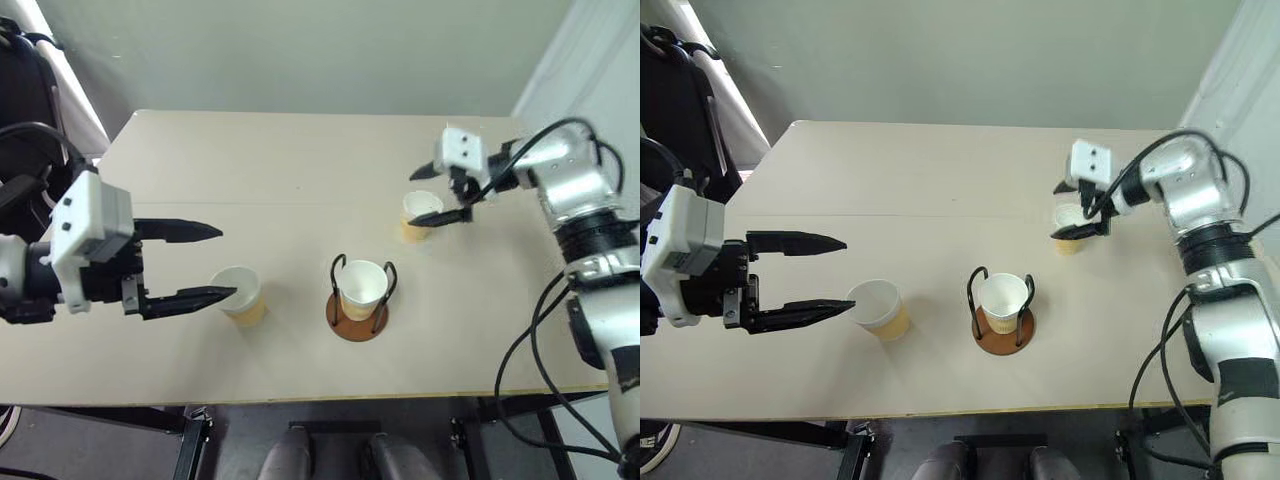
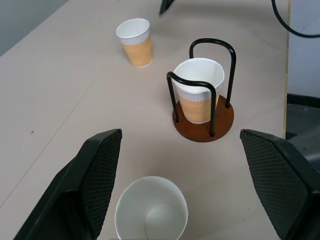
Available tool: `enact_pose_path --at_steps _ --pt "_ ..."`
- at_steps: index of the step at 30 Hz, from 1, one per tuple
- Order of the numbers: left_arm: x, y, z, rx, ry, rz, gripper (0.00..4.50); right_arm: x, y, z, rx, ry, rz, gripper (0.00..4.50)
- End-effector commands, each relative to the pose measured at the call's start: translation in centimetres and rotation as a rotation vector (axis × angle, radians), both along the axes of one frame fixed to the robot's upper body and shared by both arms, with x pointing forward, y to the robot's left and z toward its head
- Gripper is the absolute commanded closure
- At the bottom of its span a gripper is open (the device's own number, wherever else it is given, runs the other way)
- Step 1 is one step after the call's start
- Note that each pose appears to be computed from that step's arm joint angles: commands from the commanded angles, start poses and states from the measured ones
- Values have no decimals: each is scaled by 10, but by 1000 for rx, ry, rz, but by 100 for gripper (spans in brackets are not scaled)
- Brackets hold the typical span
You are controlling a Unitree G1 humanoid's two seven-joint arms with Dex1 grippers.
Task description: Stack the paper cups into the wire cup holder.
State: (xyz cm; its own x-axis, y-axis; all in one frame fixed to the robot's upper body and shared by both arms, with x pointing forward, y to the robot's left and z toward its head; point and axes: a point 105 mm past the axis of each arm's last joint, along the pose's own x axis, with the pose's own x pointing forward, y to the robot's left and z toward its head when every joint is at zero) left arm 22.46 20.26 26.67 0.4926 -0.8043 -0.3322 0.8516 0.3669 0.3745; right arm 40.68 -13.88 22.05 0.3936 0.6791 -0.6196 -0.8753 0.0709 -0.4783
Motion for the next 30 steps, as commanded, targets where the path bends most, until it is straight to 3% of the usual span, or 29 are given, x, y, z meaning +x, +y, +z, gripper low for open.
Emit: enact_pose_path --at_steps 1,12,16,26,30 --pt "-6 -1 10 19 -43 -3 44 10 -4 6 -80 -79 -11 3" --pt "-12 0 9 28 -44 28 44 20 -9 -13 -154 -53 -63 3" --pt "-13 1 10 30 -45 34 44 20 -9 -16 -164 -44 -62 86" --pt "-12 4 8 41 -40 56 44 16 -11 -1 -186 -115 -3 444" --pt "-11 4 9 38 -41 55 44 12 -9 15 -176 -147 46 448"
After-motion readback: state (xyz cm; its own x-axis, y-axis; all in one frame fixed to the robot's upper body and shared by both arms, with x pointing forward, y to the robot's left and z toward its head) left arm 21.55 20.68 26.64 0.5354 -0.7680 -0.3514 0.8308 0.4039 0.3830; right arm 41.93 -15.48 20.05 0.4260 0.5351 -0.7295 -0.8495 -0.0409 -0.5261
